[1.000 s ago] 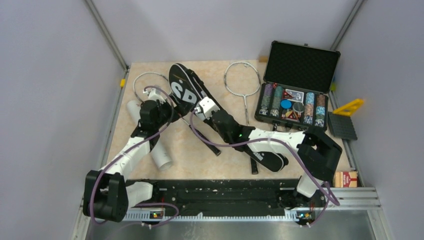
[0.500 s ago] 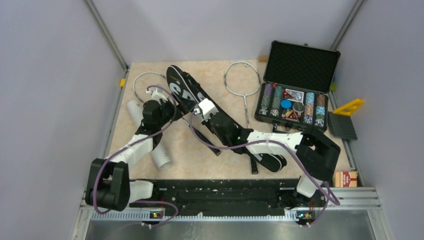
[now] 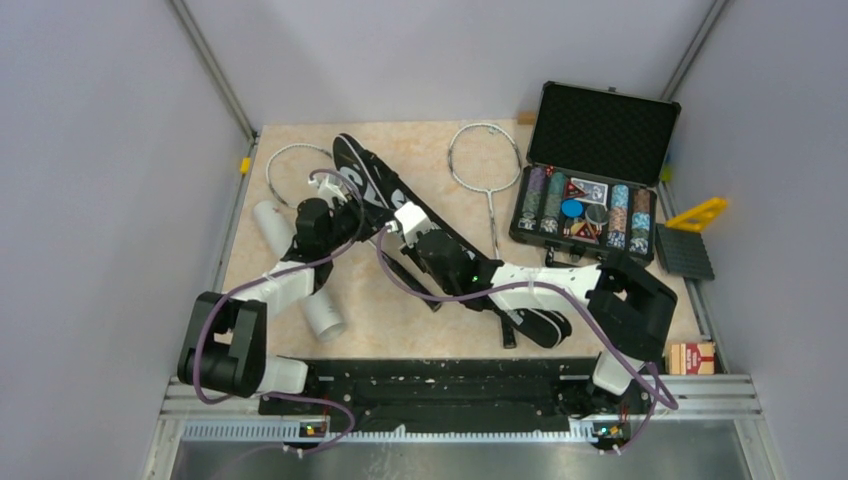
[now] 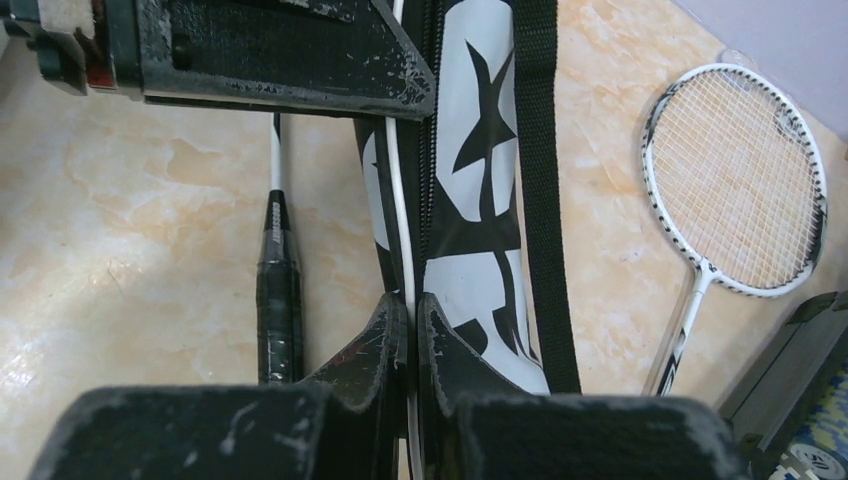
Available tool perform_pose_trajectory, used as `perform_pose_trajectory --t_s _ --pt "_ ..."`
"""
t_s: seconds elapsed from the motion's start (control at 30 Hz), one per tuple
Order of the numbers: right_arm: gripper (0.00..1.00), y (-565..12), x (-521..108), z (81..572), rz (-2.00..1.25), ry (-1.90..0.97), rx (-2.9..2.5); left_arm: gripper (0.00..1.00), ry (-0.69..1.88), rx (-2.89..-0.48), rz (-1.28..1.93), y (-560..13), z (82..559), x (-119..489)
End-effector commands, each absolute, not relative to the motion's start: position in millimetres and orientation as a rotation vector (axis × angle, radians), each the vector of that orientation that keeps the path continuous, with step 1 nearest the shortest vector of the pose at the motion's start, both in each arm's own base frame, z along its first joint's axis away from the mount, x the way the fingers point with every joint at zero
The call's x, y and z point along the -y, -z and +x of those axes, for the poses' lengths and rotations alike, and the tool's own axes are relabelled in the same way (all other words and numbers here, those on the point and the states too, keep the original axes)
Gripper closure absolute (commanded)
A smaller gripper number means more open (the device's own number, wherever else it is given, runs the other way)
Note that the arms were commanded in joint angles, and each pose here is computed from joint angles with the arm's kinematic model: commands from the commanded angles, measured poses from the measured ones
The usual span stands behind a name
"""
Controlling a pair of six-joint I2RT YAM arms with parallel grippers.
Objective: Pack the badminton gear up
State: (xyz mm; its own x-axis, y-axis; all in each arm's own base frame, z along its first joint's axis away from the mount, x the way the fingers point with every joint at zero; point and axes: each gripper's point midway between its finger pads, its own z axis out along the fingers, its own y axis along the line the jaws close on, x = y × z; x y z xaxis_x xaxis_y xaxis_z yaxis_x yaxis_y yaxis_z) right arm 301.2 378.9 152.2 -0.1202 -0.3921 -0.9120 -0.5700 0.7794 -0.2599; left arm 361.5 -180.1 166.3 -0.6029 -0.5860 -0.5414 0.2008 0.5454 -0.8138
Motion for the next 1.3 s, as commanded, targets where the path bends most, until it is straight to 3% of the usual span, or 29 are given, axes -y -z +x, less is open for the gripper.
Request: perform_pose_trajectory --t_s 0.0,0.03,0.07,0.13,0.27,0.53,0.8,1.27 --pt "1.0 -163 -395 288 -0.757 -0.305 -1.722 0.79 1.137 -1.888 -0.264 -173 373 182" --pt "1.0 -163 -396 285 -0.768 -0.322 -1.721 0.96 1.141 -1.89 -0.252 -173 372 183" --pt "0.99 -163 -396 282 -0.78 -0.335 -1.721 1.0 1.14 -1.889 -0.242 -174 372 183" --pt "0.93 -164 -395 279 -0.797 -0.347 -1.725 1.0 1.125 -1.89 -0.226 -173 371 182" --pt "0.53 -175 -382 275 -0.786 -0.33 -1.74 1.0 1.066 -1.909 -0.18 -172 362 177" --pt "0.24 -197 -357 256 -0.856 -0.344 -1.705 1.0 0.976 -1.926 -0.048 -176 337 169" --pt "0.23 -172 -336 243 -1.048 -0.241 -1.794 1.0 0.973 -1.915 0.014 -183 325 169" --pt "0.24 -172 -294 250 -1.009 -0.041 -1.829 1.0 0.958 -1.93 0.029 -181 325 169"
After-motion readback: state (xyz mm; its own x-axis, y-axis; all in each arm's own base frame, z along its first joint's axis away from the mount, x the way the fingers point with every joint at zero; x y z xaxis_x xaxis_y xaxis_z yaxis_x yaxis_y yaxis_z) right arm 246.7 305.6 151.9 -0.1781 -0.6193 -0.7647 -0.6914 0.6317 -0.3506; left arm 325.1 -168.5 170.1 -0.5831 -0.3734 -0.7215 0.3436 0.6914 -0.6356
